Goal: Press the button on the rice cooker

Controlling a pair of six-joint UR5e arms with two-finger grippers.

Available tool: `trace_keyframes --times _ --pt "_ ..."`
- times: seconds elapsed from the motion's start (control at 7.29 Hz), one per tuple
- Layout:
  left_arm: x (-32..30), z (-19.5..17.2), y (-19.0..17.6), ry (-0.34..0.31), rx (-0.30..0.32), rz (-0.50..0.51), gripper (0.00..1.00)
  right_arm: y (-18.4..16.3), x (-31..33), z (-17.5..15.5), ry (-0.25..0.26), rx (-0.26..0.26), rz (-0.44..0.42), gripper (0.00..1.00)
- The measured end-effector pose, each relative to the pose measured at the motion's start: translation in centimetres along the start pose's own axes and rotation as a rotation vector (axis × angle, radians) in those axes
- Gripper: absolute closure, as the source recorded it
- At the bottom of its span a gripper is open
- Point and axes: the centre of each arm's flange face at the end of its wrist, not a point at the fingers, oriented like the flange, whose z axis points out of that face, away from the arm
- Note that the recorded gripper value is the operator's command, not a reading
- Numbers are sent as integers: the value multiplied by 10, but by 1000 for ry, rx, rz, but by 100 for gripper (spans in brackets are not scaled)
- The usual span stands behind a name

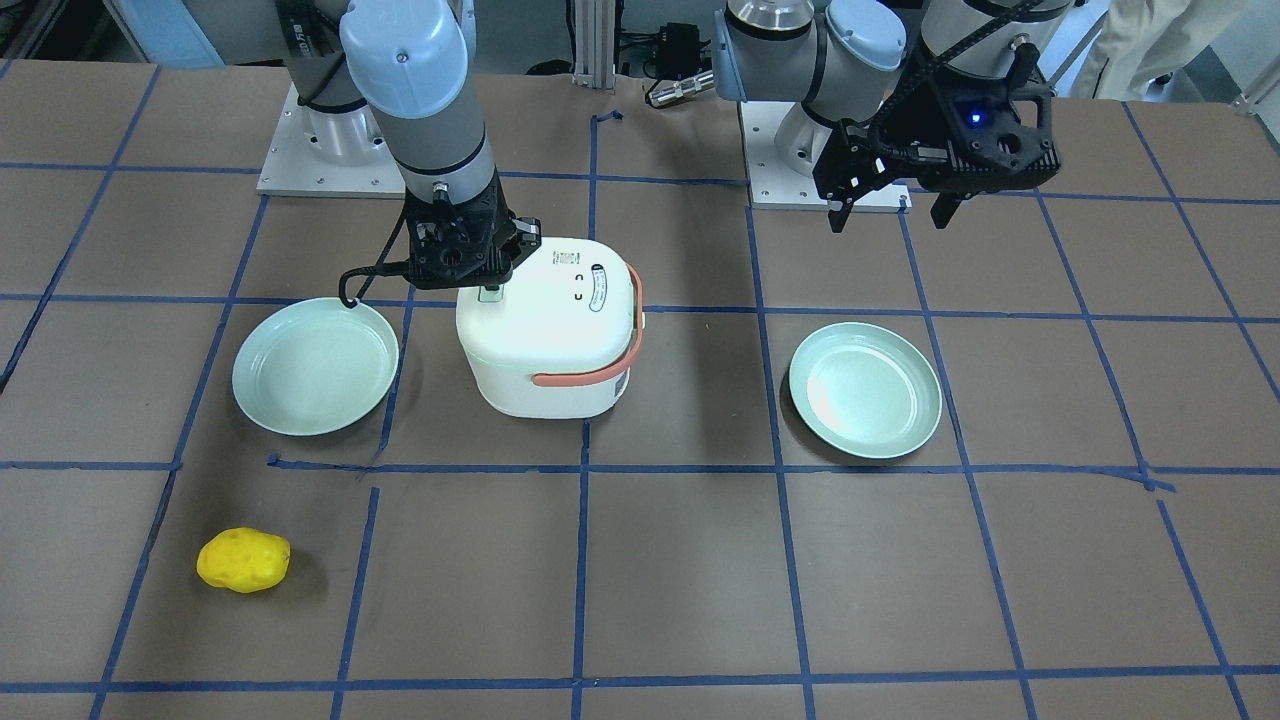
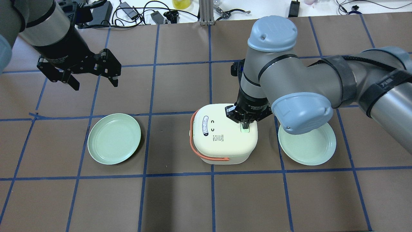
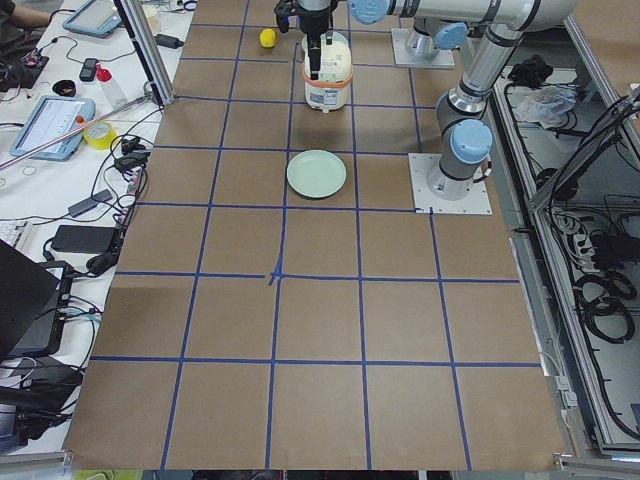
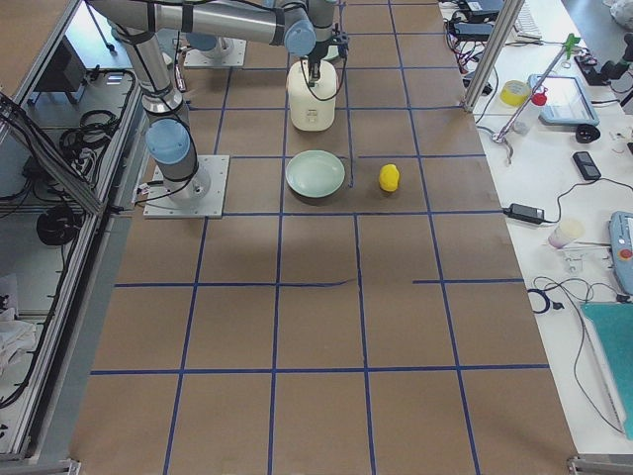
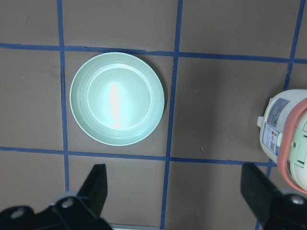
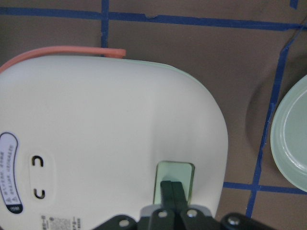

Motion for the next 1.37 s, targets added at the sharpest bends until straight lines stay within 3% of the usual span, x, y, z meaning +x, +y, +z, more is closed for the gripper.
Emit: trace_keyframes --times 0.27,0.41,0.82,1.37 --pt "0 0 0 0 0 0 0 -2 0 -1 0 10 -1 0" --pt "0 0 0 0 0 0 0 -4 -1 -5 -1 23 -2 0" --pt "0 0 0 0 0 0 0 -23 12 -50 22 149 14 0" --pt "0 0 0 0 0 0 0 -57 98 -150 -7 187 158 0"
